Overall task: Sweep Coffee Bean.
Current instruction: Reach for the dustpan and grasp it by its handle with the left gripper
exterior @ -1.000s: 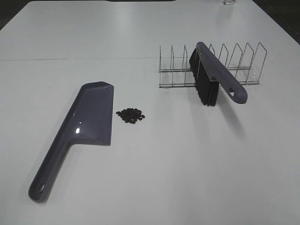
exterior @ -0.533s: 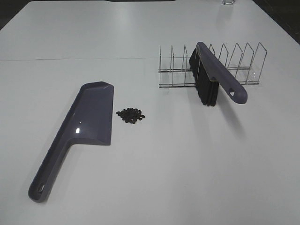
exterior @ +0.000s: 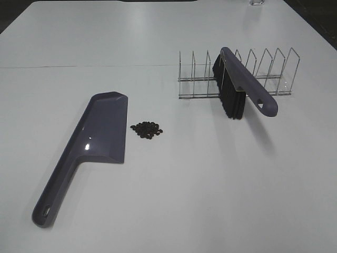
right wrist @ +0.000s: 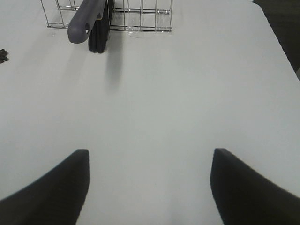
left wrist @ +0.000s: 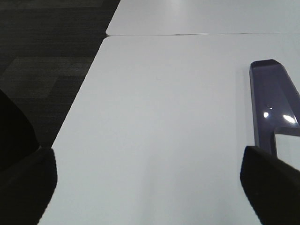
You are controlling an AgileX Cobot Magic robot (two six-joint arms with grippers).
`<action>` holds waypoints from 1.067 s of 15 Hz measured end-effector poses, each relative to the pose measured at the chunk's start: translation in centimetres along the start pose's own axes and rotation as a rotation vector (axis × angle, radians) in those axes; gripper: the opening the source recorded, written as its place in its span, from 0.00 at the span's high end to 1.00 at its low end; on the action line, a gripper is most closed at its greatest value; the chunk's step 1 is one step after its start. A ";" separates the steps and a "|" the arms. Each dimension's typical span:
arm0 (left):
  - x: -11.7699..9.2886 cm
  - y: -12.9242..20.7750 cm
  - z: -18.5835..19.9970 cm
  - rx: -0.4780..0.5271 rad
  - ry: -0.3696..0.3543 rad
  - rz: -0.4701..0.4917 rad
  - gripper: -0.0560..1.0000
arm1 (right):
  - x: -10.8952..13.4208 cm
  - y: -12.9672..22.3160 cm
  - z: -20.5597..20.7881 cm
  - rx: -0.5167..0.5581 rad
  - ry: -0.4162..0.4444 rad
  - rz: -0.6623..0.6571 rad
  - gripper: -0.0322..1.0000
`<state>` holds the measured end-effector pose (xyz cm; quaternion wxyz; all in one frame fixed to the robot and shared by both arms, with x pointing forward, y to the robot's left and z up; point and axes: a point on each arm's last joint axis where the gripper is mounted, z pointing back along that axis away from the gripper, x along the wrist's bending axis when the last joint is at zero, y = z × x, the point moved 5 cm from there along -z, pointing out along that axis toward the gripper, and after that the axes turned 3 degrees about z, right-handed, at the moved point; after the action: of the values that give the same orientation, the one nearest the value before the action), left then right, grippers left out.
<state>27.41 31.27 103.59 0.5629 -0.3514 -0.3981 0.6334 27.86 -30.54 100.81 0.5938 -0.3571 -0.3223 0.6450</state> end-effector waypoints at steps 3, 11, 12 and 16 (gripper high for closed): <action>0.0 0.0 0.0 0.000 0.000 0.000 0.01 | 0.0 0.0 0.0 0.000 0.000 0.000 0.36; 0.0 0.0 0.0 0.000 0.000 0.000 0.00 | 0.0 0.0 0.0 0.000 0.000 0.000 0.36; 0.0 0.0 0.0 0.000 0.000 0.000 0.00 | 0.0 0.0 0.0 0.000 0.000 0.000 0.36; 0.0 0.0 0.0 0.000 0.000 0.003 0.00 | 0.0 0.0 0.0 0.000 0.000 0.000 0.36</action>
<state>27.41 31.27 103.59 0.5620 -0.3520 -0.3975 0.6342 27.86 -30.54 100.81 0.5938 -0.3571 -0.3223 0.6450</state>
